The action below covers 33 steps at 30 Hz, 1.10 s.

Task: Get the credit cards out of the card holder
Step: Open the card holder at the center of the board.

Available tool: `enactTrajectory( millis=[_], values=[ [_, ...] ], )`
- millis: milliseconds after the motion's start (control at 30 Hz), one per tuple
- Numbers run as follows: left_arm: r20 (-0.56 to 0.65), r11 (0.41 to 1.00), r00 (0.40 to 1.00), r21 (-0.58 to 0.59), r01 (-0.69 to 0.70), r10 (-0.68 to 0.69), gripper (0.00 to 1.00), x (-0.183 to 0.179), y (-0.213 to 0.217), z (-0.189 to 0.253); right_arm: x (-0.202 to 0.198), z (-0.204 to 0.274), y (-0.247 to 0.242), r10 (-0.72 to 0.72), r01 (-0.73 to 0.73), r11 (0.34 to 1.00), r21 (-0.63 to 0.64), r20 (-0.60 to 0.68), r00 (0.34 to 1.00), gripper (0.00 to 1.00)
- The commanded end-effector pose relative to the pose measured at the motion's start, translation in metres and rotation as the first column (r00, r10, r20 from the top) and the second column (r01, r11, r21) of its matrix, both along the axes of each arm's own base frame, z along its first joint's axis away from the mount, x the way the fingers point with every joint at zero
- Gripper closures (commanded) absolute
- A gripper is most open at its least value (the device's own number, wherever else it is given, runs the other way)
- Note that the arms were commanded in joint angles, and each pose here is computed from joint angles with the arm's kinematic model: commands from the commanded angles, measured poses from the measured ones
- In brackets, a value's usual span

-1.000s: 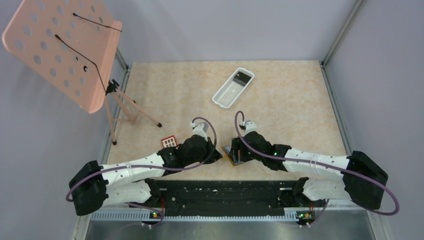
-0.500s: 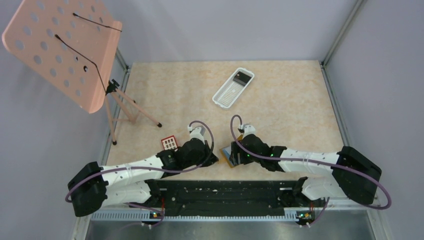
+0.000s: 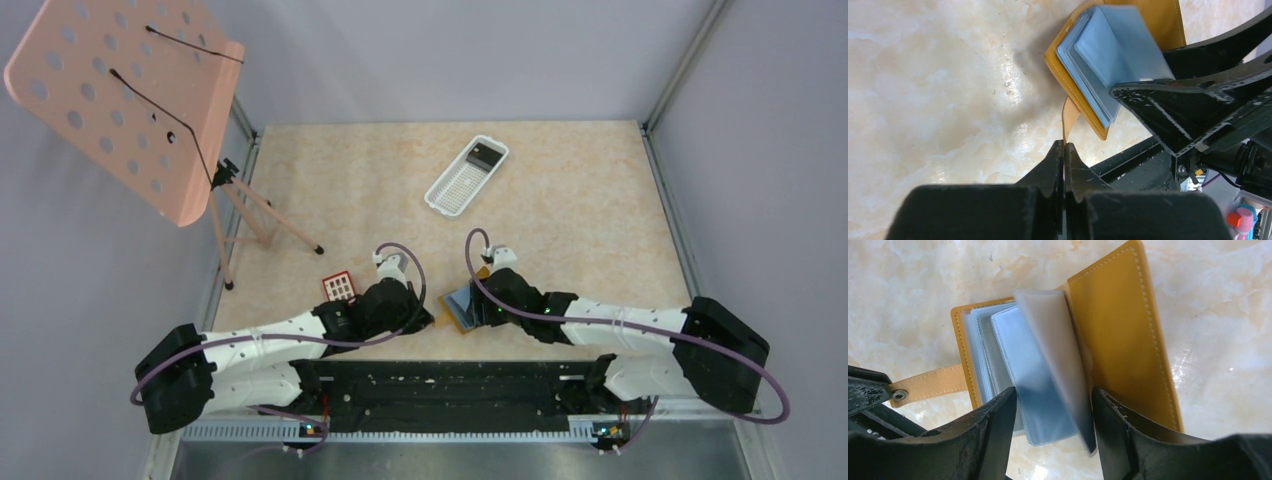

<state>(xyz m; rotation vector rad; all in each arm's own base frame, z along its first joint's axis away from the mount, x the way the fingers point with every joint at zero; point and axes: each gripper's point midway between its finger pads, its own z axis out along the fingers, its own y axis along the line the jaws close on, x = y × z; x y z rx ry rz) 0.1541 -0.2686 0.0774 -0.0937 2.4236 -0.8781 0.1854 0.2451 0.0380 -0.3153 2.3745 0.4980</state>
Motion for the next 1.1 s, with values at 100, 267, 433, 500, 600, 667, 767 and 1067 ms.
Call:
enactTrajectory(
  millis=[100, 267, 433, 500, 600, 667, 767, 1067],
  values=[
    [0.006, 1.0, 1.0, 0.005, -0.027, 0.027, 1.0, 0.002, 0.007, -0.002, 0.014, 0.012, -0.025, -0.088, 0.091, 0.995, -0.037, 0.072, 0.994, 0.45],
    [0.007, 0.999, 1.0, 0.014, -0.031, 0.031, 1.0, 0.002, 0.008, -0.003, 0.018, 0.012, -0.041, -0.13, 0.136, 0.988, -0.072, 0.082, 0.988, 0.47],
    [0.004, 0.999, 1.0, 0.016, -0.03, 0.03, 1.0, 0.002, 0.008, -0.004, 0.021, 0.014, -0.056, -0.17, 0.178, 0.98, -0.086, 0.086, 0.982, 0.5],
    [0.004, 1.0, 1.0, 0.008, -0.026, 0.026, 1.0, 0.001, 0.007, -0.002, 0.021, 0.019, -0.056, -0.168, 0.174, 0.982, -0.075, 0.085, 0.982, 0.51],
    [0.014, 1.0, 1.0, -0.02, -0.015, 0.015, 1.0, 0.002, 0.002, 0.005, 0.02, 0.033, -0.054, -0.166, 0.17, 0.984, -0.06, 0.073, 0.983, 0.52],
    [0.023, 0.999, 1.0, -0.045, 0.004, -0.003, 1.0, 0.002, -0.004, 0.012, 0.019, 0.048, -0.049, -0.159, 0.161, 0.987, -0.028, 0.072, 0.985, 0.52],
    [0.033, 0.998, 0.999, -0.064, 0.018, -0.016, 1.0, 0.003, -0.009, 0.018, 0.016, 0.076, -0.033, -0.125, 0.119, 0.99, 0.076, 0.073, 0.99, 0.52],
    [0.025, 0.998, 0.999, -0.064, 0.027, -0.025, 1.0, 0.004, -0.015, 0.019, -0.011, 0.11, 0.037, 0.124, -0.142, 0.909, 0.391, 0.07, 0.99, 0.55]
  ],
)
